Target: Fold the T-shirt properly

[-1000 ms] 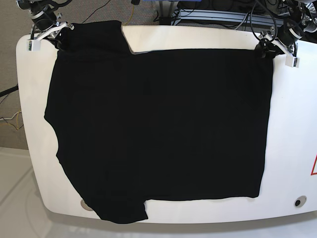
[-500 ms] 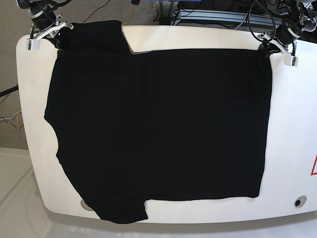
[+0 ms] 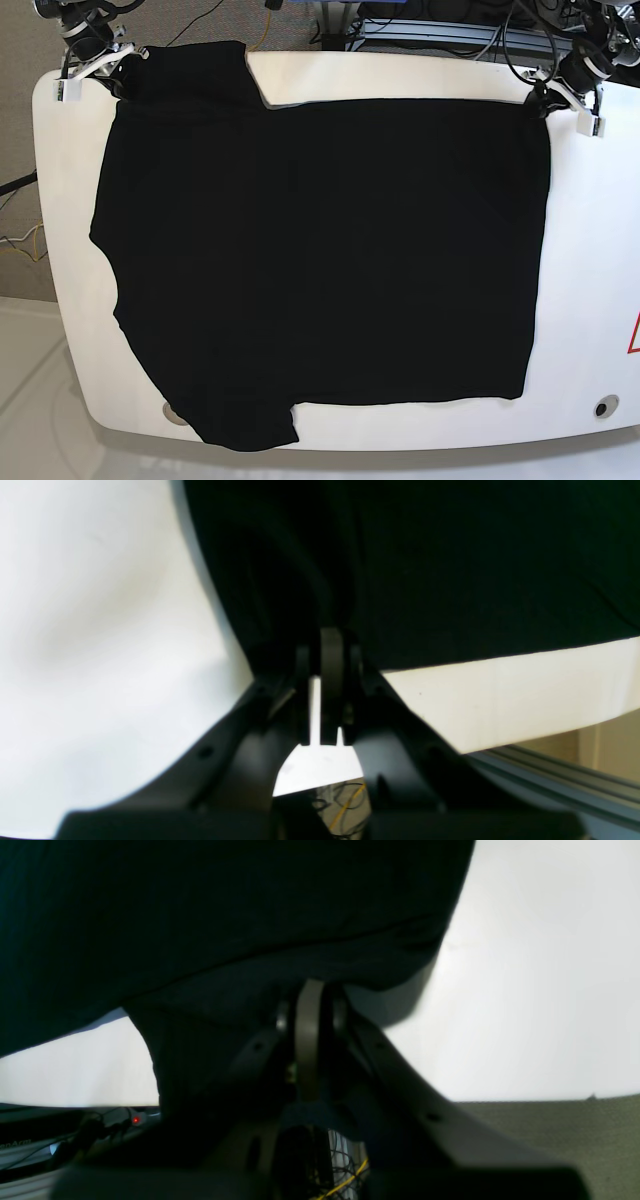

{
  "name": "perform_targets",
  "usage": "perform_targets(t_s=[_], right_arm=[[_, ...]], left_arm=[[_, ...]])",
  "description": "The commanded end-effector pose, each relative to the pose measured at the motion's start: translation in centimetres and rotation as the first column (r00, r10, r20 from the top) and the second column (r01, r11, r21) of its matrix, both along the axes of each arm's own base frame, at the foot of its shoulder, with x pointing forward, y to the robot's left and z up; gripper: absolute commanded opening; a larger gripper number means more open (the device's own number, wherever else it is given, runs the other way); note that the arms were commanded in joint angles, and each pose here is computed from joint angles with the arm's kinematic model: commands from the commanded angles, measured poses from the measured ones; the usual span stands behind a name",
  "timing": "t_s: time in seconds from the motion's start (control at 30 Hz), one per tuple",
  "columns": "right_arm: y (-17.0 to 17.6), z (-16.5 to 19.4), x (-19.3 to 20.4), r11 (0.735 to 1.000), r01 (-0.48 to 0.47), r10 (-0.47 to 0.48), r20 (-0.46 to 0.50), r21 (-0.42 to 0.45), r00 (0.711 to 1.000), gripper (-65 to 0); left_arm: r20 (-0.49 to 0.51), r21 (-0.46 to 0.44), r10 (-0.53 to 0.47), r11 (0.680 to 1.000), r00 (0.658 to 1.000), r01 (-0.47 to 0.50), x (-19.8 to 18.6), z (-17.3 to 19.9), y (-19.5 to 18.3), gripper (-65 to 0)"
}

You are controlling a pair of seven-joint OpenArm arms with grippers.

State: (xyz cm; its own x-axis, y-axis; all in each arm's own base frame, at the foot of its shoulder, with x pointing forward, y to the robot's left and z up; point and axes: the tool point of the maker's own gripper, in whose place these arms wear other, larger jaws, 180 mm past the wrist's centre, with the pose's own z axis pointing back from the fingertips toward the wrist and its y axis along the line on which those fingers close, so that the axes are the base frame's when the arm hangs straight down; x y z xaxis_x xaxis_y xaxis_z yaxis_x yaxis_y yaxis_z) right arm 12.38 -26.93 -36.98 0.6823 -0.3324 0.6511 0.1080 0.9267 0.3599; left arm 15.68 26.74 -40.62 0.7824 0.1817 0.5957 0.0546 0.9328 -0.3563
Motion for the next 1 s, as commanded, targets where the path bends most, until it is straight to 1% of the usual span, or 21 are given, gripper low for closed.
perform_targets(t_s=[0.0, 0.23, 0.5, 0.7, 0.97], right_arm=[[-0.5, 1.3, 0.6, 1.000, -0.002, 0.003, 0.047, -0.021, 0.999, -65.0], [-0.6, 1.2, 0.3, 1.000, 0.000, 0.000, 0.041, -0.020, 0.999, -65.0], [-0.6, 0.9, -0.9, 1.000, 0.006, -0.006, 0.015, -0.009, 1.000, -65.0], [-0.4, 1.2, -1.2, 1.000, 0.005, -0.005, 0.019, -0.002, 1.000, -65.0], [-0.2, 1.6, -1.1, 1.000, 0.002, -0.003, 0.033, 0.009, 0.999, -65.0]], left_arm=[[0.052, 0.015, -0.001, 1.000, 0.999, 0.000, 1.2, 1.4, 0.8, -65.0], [0.046, 0.021, 0.008, 1.000, 0.999, -0.009, 0.8, 1.4, 1.2, -65.0], [-0.039, 0.019, 0.030, 0.999, 0.999, -0.030, -2.9, 0.0, 1.3, -65.0], [-0.065, 0.035, 0.038, 0.999, 0.997, -0.036, -4.2, 0.0, 1.8, -65.0], [-0.057, 0.028, 0.032, 0.999, 0.998, -0.030, -4.3, 0.3, 1.5, -65.0]])
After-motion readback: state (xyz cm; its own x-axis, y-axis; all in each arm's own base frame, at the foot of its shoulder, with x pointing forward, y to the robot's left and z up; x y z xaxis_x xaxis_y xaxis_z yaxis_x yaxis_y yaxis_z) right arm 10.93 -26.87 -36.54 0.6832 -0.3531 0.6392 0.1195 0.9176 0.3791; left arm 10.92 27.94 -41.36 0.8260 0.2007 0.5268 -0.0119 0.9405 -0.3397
